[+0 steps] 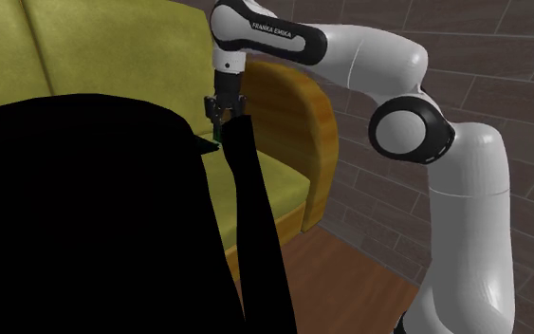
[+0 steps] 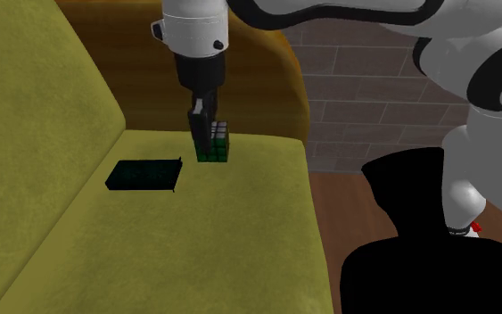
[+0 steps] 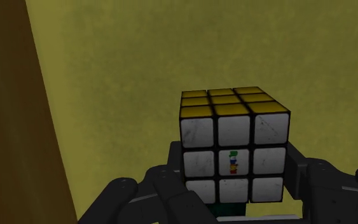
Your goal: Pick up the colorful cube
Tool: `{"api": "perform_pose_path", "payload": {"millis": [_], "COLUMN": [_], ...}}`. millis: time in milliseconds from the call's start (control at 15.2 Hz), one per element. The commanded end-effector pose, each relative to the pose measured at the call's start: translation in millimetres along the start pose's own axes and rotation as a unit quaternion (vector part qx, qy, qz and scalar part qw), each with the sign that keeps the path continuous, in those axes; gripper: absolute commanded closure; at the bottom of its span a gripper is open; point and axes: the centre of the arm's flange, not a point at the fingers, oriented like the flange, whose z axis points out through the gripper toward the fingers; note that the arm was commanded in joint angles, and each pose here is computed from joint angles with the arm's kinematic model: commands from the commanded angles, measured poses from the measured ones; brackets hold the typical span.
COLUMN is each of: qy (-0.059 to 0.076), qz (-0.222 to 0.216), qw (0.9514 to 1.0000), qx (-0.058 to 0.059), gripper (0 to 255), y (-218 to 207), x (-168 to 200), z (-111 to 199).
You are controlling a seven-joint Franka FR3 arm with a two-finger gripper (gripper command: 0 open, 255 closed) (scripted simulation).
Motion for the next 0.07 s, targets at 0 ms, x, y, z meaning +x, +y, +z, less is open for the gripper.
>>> {"api": "perform_pose_path", "payload": {"millis": [0], "qy": [0.0], "qz": [0.0], "qw": [1.0], "qx": [0.0], "gripper": [255], "y": [-0.8], "x": [-0.1], "z": [-2.8]}}
